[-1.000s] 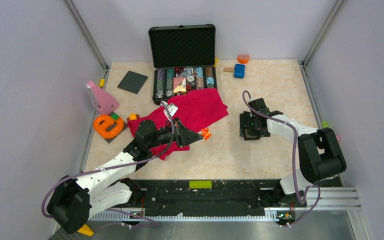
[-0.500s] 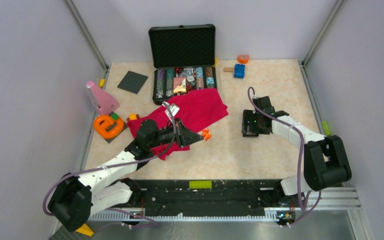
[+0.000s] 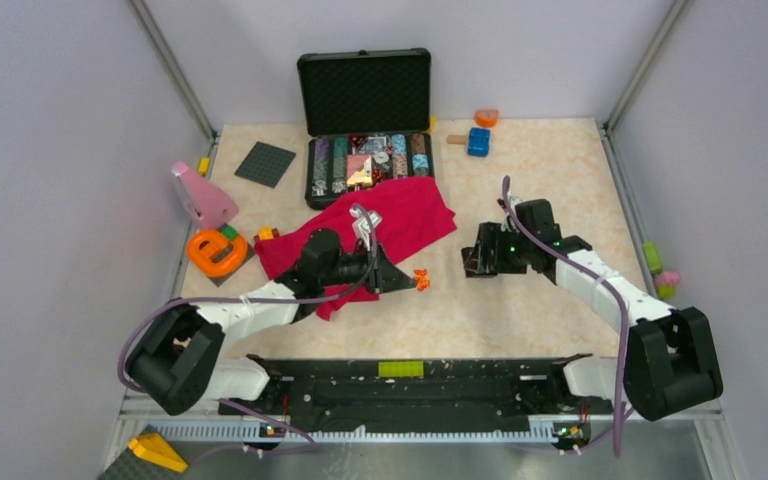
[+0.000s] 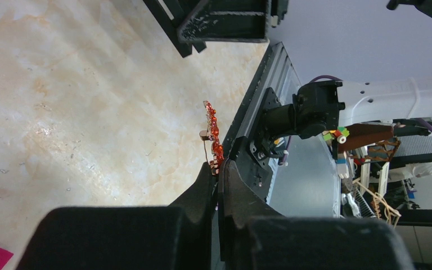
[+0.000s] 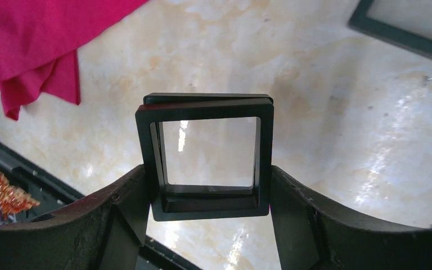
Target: Remove the brooch from the garment
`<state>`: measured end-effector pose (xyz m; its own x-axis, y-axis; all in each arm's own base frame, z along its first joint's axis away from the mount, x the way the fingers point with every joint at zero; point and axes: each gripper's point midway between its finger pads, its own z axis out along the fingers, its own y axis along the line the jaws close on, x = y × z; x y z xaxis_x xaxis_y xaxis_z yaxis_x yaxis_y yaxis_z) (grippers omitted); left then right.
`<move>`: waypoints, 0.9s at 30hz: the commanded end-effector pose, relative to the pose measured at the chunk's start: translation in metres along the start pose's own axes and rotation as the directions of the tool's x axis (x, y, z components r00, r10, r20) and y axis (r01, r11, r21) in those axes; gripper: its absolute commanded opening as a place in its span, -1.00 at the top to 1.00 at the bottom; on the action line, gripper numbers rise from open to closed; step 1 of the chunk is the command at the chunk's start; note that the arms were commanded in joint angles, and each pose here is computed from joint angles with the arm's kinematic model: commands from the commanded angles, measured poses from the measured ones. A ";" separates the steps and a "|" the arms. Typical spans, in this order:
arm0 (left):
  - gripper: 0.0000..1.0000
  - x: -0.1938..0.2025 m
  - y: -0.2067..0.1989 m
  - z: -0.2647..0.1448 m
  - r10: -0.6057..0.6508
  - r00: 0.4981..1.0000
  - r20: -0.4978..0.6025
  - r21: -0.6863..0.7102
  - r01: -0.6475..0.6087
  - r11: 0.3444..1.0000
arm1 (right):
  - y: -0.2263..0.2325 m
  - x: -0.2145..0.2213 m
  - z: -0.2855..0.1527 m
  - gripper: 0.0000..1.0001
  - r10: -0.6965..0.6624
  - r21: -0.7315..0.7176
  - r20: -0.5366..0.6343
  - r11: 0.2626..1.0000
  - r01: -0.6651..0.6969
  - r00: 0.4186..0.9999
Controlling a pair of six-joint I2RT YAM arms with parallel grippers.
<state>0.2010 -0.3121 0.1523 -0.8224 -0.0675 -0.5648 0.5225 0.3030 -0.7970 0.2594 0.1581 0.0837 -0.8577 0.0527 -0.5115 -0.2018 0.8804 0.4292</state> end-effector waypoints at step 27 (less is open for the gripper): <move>1.00 -0.036 -0.023 0.034 -0.078 0.997 0.028 0.170 0.072 0.983 | 0.077 0.002 -0.031 -0.20 -0.093 -0.279 0.055 0.955 0.104 0.994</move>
<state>0.2206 -0.3405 0.1570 -0.8882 -0.1004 -0.4484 0.4232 0.2016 -0.8833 0.2271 0.2002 0.1150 -0.8415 -0.0025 -0.5403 -0.3529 0.7598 0.5461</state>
